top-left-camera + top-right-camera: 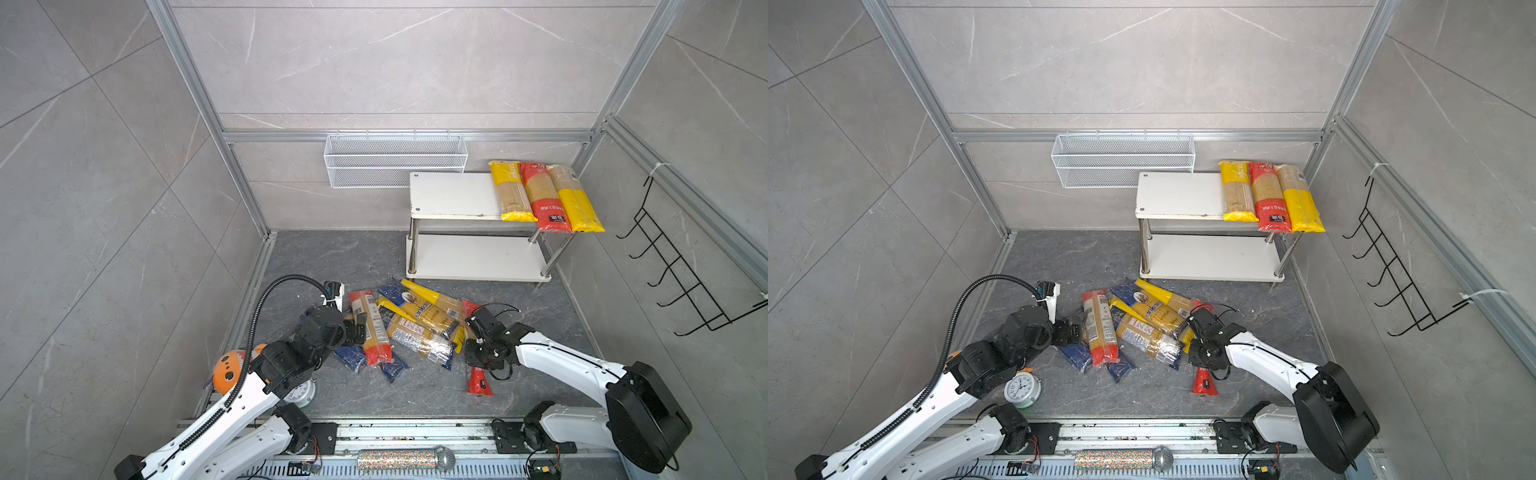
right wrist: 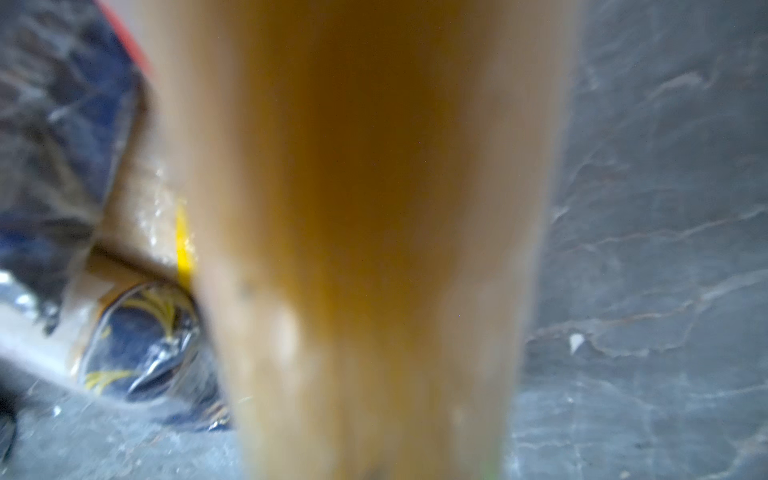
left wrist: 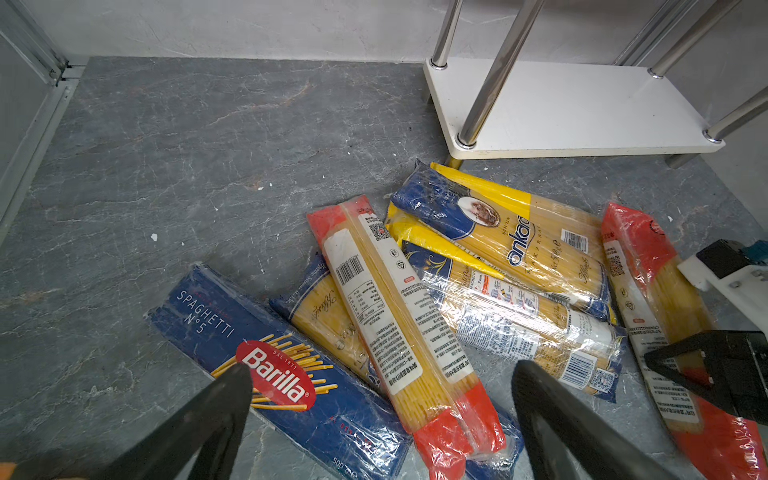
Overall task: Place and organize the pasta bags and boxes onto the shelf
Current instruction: 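Lift the red-banded bag with the right gripper up over the shelf top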
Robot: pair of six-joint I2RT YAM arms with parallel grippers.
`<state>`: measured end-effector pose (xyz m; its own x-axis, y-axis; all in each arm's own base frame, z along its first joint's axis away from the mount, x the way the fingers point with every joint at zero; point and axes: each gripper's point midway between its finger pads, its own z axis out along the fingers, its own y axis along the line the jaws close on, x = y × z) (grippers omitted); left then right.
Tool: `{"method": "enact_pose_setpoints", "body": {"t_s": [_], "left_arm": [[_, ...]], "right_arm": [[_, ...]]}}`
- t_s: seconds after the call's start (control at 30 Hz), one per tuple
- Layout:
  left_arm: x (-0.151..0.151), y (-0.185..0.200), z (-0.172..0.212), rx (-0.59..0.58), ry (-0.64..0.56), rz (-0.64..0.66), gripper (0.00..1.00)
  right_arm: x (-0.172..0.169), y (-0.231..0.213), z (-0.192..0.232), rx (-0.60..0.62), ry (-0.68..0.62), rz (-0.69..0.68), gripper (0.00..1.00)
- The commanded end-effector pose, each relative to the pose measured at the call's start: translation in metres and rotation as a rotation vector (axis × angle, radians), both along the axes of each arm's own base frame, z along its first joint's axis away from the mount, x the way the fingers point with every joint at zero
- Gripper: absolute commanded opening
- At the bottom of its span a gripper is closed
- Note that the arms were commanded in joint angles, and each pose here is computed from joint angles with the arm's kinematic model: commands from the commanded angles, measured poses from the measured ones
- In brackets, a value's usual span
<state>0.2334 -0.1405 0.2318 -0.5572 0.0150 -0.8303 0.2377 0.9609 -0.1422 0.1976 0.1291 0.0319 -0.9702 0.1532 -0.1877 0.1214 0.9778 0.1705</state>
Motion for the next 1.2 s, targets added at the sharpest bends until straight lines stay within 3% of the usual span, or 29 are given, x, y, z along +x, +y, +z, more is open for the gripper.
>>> {"method": "enact_pose_setpoints", "body": {"t_s": [0.0,0.37,0.6,0.93,1.17], "left_arm": [[-0.002,0.007,0.01,-0.025,-0.021,0.026,1.0],[-0.008,0.014,0.024,-0.042,-0.042,0.034,1.0],[-0.007,0.013,0.034,-0.054,-0.052,0.034,1.0],[-0.004,0.008,0.041,-0.061,-0.057,0.027,1.0],[0.0,0.007,0.045,-0.048,-0.072,0.024,1.0]], "right_arm": [[-0.008,0.016,0.028,0.09,-0.018,0.061,0.0],[-0.011,0.033,0.155,0.284,-0.242,0.193,0.0],[-0.008,0.03,0.25,0.324,-0.441,0.252,0.0],[0.046,0.03,0.364,0.225,-0.711,0.241,0.0],[0.123,0.029,0.443,-0.013,-0.941,0.192,0.0]]}}
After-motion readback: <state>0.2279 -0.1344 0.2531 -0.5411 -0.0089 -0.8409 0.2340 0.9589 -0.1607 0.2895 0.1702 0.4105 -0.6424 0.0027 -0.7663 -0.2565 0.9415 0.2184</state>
